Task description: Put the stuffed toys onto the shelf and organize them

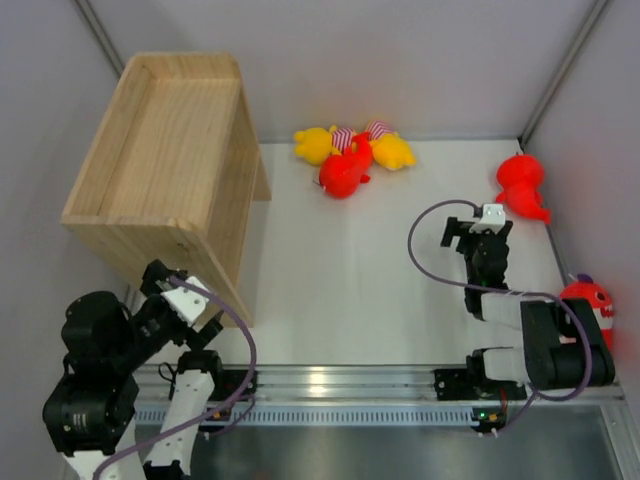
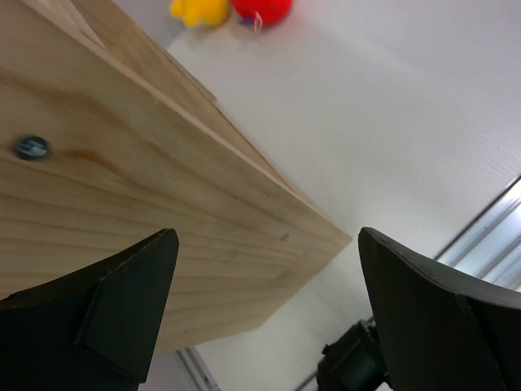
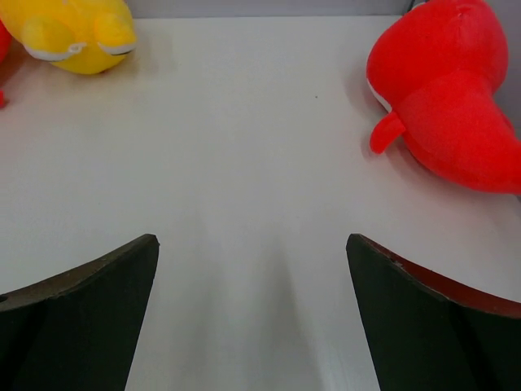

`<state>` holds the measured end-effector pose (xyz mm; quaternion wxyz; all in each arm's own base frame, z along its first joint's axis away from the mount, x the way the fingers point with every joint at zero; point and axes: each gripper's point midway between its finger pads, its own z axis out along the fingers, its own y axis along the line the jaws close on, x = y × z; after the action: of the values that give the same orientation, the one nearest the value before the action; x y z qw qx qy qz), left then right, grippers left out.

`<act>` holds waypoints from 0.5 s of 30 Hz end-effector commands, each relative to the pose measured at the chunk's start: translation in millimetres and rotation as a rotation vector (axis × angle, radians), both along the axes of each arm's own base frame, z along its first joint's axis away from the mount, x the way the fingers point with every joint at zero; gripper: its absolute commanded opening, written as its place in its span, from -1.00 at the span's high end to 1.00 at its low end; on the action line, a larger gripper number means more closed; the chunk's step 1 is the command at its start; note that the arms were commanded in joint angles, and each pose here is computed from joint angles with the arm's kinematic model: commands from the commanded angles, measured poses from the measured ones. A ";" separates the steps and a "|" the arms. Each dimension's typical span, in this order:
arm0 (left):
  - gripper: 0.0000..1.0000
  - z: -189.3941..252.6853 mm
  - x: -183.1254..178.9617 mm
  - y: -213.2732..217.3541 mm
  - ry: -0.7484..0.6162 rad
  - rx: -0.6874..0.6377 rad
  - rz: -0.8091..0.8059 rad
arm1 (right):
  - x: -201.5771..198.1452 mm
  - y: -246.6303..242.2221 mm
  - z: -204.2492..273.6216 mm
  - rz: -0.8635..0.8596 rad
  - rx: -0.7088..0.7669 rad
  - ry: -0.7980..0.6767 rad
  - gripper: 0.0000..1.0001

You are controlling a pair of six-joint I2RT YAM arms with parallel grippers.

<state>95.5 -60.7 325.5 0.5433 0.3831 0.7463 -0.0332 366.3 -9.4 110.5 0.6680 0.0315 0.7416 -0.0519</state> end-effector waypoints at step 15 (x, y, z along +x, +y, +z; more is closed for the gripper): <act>-0.97 173.0 -12.4 19.3 -0.376 -0.095 0.182 | 114.6 182.7 154.3 0.534 0.350 0.128 -0.65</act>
<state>49.2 -62.5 490.5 0.7003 0.3674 0.6103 0.0472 464.7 116.3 295.5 0.6763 -0.0038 0.6985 0.2339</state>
